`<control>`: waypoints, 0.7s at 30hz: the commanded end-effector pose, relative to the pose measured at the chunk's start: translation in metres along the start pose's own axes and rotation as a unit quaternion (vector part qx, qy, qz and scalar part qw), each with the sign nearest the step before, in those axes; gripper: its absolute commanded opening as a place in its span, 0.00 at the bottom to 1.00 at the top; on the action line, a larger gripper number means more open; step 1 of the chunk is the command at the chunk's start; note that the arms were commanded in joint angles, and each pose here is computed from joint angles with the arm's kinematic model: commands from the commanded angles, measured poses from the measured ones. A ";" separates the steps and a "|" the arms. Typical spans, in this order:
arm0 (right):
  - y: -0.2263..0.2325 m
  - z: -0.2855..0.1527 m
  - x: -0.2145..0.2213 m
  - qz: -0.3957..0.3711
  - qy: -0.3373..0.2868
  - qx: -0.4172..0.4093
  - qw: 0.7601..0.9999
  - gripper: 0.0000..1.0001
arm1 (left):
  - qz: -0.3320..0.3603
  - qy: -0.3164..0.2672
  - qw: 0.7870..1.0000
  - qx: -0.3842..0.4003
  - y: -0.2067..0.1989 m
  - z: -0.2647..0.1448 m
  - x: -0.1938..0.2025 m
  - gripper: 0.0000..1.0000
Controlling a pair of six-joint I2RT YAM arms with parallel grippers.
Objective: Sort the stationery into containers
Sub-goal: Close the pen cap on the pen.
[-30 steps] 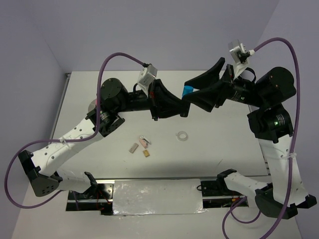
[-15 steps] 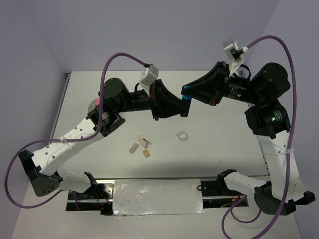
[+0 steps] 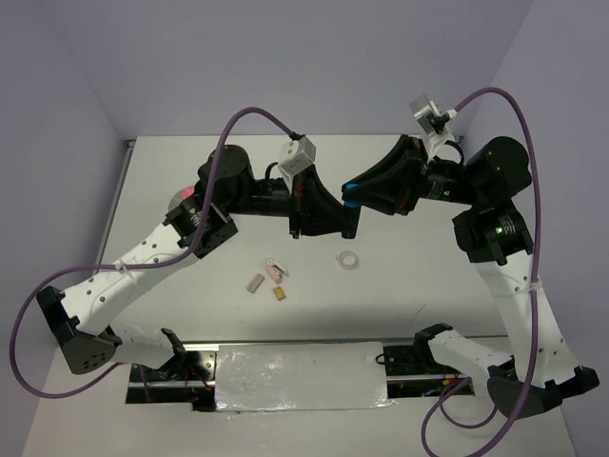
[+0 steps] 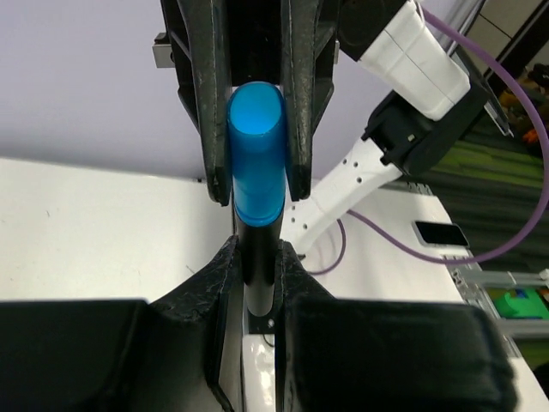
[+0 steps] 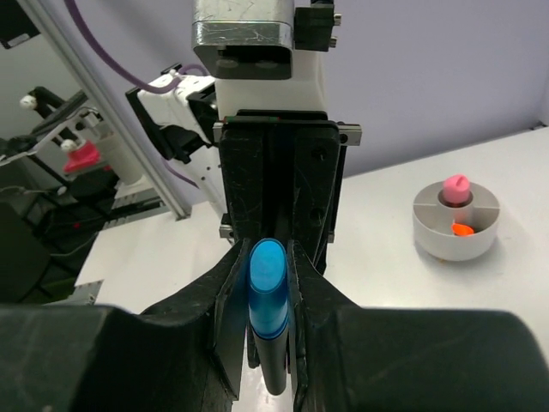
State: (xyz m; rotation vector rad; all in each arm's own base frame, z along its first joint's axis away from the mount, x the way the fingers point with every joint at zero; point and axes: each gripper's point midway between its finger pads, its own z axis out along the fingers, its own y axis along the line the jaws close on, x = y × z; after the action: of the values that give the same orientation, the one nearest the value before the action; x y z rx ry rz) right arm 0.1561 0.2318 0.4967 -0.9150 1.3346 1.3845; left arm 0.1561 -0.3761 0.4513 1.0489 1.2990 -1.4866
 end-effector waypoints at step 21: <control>0.014 -0.013 0.121 0.188 0.060 -0.061 0.979 0.00 | 0.167 -0.201 0.965 0.009 -0.029 -0.034 -0.143 0.00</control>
State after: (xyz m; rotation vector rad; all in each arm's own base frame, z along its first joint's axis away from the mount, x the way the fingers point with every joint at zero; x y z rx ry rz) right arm 0.1619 0.2247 0.4563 -0.7112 1.2798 1.3801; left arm 0.1580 -0.3714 0.4207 1.1119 1.4370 -1.5876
